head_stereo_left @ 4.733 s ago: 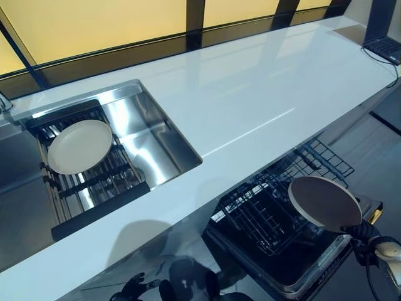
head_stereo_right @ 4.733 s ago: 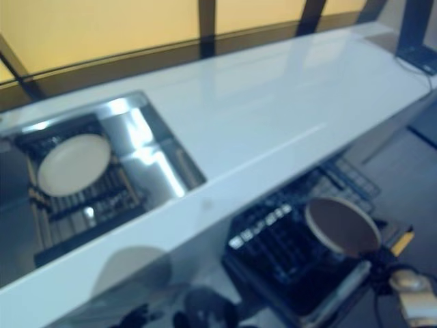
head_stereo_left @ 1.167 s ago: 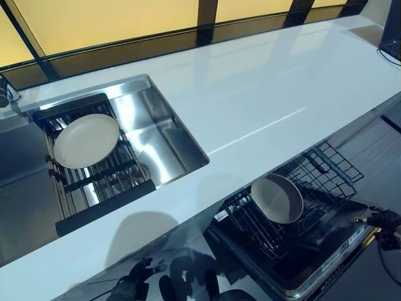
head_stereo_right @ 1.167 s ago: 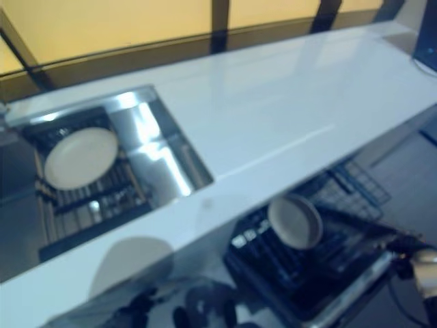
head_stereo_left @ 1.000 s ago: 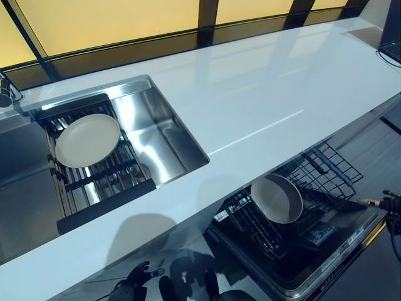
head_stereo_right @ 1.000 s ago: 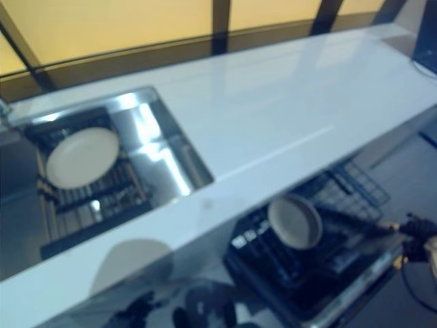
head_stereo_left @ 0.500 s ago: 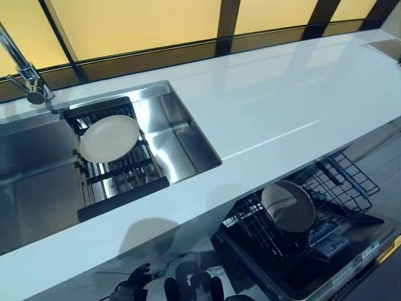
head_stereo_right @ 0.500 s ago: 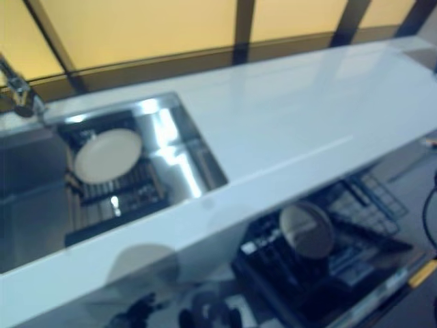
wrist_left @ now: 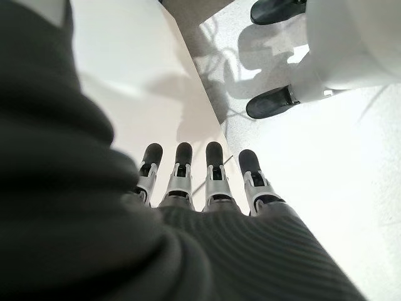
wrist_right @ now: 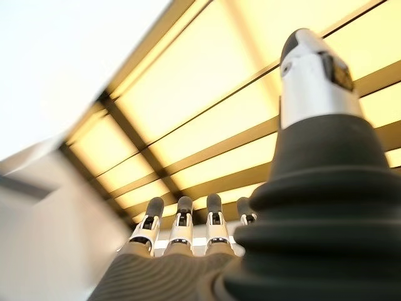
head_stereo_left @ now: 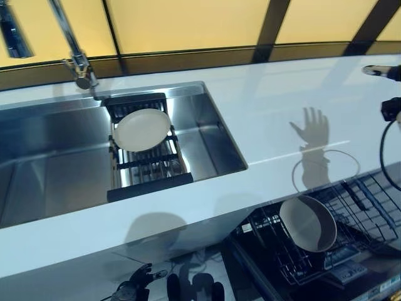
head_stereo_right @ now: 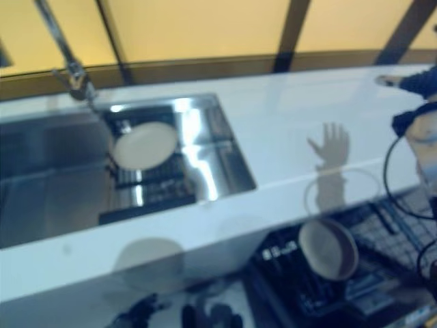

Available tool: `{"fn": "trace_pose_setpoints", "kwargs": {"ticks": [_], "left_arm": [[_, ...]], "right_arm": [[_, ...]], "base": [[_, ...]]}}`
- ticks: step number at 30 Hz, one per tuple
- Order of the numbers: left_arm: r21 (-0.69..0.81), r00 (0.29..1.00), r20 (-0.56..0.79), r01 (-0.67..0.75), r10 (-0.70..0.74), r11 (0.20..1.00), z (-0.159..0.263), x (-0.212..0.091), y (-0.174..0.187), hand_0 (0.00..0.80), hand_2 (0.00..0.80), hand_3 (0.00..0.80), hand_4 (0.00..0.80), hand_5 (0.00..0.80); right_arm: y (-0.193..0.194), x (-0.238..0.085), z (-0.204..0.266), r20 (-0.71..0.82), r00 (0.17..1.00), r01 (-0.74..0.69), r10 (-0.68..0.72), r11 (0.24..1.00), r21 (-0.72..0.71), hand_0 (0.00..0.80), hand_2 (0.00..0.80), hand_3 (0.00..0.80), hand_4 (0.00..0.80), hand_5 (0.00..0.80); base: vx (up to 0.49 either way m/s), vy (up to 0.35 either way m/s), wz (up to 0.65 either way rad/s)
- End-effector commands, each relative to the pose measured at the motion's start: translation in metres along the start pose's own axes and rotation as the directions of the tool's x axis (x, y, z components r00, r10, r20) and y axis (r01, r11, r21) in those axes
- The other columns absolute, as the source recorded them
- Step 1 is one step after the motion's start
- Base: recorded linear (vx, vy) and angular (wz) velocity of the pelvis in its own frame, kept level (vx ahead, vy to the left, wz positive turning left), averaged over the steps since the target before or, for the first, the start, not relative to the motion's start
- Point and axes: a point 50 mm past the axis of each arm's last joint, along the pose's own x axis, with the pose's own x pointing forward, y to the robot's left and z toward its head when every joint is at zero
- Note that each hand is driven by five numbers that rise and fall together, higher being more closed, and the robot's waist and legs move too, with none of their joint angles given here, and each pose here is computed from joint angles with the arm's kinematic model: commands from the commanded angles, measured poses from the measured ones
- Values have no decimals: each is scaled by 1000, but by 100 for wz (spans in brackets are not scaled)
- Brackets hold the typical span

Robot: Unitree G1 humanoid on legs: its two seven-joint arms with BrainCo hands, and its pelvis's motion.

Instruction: Take plates into dishwasher

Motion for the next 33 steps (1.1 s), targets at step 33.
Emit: {"fn": "trace_pose_setpoints", "kwargs": {"ticks": [33], "left_arm": [[-3, 992, 121, -44, 44, 999, 52, 10, 7, 0, 0, 0, 0, 0]], "right_arm": [[58, -12, 139, 517, 817, 17, 254, 887, -461, 0, 0, 0, 0, 0]], "base": [[-36, -41, 23]]}}
